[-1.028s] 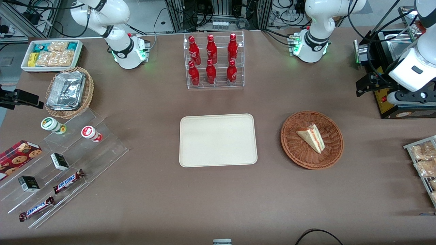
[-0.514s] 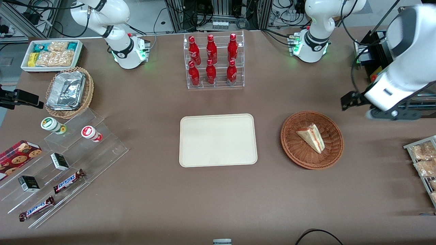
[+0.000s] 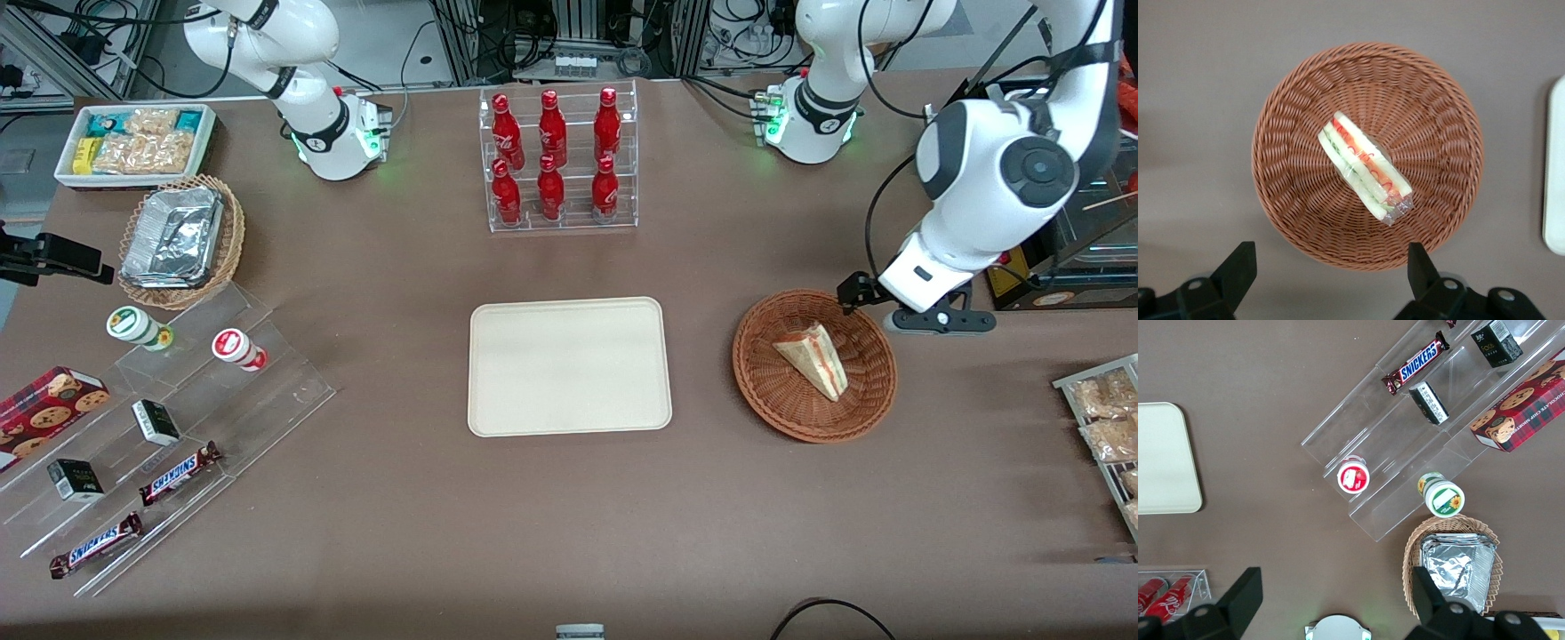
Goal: Place sandwich from basket to tray
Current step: 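Move the left gripper over the wicker basket toward the sandwich, then lower the left gripper and grasp the wrapped sandwich in the basket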
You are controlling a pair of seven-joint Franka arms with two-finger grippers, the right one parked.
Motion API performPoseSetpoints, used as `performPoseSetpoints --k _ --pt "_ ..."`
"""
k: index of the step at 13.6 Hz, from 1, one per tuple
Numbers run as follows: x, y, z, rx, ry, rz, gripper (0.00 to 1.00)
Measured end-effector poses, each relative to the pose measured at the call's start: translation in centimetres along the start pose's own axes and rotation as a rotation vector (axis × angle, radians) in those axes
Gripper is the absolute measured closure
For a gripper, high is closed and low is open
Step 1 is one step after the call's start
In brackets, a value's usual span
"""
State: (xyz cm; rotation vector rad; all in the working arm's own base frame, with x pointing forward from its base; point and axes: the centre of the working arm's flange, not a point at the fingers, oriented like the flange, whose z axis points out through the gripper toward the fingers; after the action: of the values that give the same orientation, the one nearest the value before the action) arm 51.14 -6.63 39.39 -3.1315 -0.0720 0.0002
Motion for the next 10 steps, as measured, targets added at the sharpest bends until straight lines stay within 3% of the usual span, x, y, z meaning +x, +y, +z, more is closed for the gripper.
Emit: performPoseSetpoints --k 2,5,10 --pt "-0.6 1.7 0.8 0.001 -0.001 -0.229 0.0" --pt "-0.2 3.2 2.0 -0.025 0.035 -0.533 0.0" --pt "0.8 3.5 6.3 -0.039 0.019 -0.722 0.0"
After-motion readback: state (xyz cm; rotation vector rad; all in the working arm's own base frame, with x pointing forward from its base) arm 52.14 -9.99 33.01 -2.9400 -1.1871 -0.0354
